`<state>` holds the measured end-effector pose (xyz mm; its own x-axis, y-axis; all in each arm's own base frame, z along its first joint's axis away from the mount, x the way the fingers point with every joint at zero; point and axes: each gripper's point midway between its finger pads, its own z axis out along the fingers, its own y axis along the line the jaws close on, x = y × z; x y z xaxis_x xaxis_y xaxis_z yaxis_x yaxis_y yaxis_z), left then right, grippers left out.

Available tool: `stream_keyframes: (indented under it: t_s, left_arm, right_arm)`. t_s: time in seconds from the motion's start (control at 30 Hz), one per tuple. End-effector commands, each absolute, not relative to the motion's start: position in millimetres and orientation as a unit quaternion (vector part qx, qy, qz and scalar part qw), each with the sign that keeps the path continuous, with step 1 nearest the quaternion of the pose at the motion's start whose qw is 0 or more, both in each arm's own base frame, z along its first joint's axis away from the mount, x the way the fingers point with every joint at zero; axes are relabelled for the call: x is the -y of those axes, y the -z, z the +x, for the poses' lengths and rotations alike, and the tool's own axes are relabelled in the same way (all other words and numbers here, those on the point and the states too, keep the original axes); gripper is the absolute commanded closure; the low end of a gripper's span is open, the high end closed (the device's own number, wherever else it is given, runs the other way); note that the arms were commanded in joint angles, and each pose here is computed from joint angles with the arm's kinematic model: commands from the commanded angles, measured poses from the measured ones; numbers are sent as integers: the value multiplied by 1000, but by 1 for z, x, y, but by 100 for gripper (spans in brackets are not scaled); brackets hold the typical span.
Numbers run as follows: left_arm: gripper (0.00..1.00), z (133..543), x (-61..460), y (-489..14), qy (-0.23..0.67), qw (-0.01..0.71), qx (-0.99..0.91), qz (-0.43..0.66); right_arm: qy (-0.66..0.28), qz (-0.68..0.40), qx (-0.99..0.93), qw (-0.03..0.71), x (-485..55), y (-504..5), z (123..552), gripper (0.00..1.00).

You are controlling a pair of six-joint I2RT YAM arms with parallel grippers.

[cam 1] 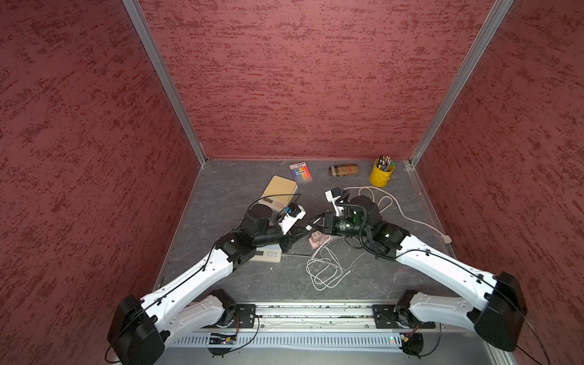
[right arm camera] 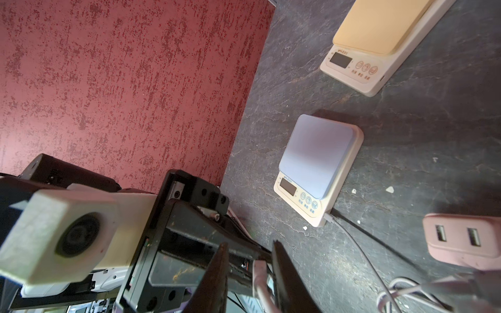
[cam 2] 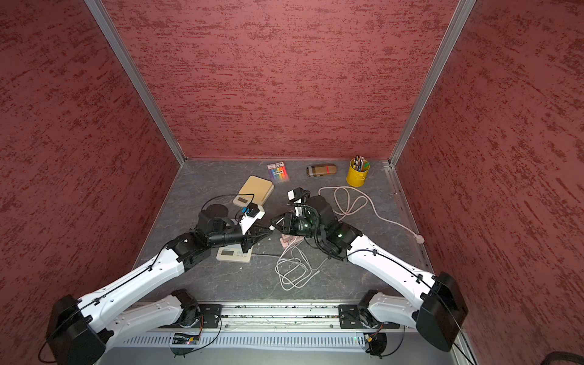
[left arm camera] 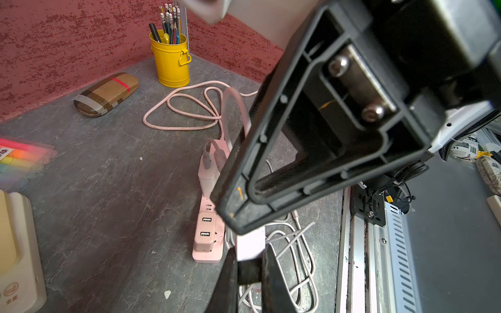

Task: Charge the electronic scale
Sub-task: Adjust the charging cable.

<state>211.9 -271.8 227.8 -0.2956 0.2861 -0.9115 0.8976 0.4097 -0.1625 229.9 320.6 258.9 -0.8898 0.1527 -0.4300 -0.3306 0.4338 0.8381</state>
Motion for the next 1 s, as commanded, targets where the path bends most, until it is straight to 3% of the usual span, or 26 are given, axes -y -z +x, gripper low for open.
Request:
stream_keyframes:
  t_s: [0.0,0.23,0.37,0.5,0.53,0.57,0.63,0.7,0.8,0.97]
  left_arm:
    - [99,215,274,-238,349,442,-715,414]
    - [99,216,273,-237,342,444,-718,414]
    - [99,216,274,-237,340,444,-717,416]
    - [99,214,275,-235,338,441,-716,421]
    - [96,214,276,-234,339,440,-716,422]
    - [86,213,276,-233,339,439,-716,424]
    - [51,215,275,-232,340,440,-721,415]
    - [35,218,273,-229,348,437,-729,396]
    - [31,225,267,-222,383,421,-745,347]
    - [34,240,268,-175,417,332,-809,248]
  right_arm:
    - [-542,-73,-807,222,-328,-269,225,70]
    - [-534,-86,-818,197,-334,-255,219,77]
    - [-527,-84,-821,202,-331,-254,220,100]
    - [-520,-81,-822,215,-328,-256,224,100]
    - [-520,-84,-821,218,-329,-258,224,100]
    - [-518,-89,-821,223,-328,-259,224,100]
    - [-495,-91,-831,238,-323,-256,229,100]
    - [-447,-86,-852,259,-312,-247,238,100]
    - [-372,-88,-879,283,-297,-228,252,100]
    - [-294,-122,-900,298,-289,-191,261,100]
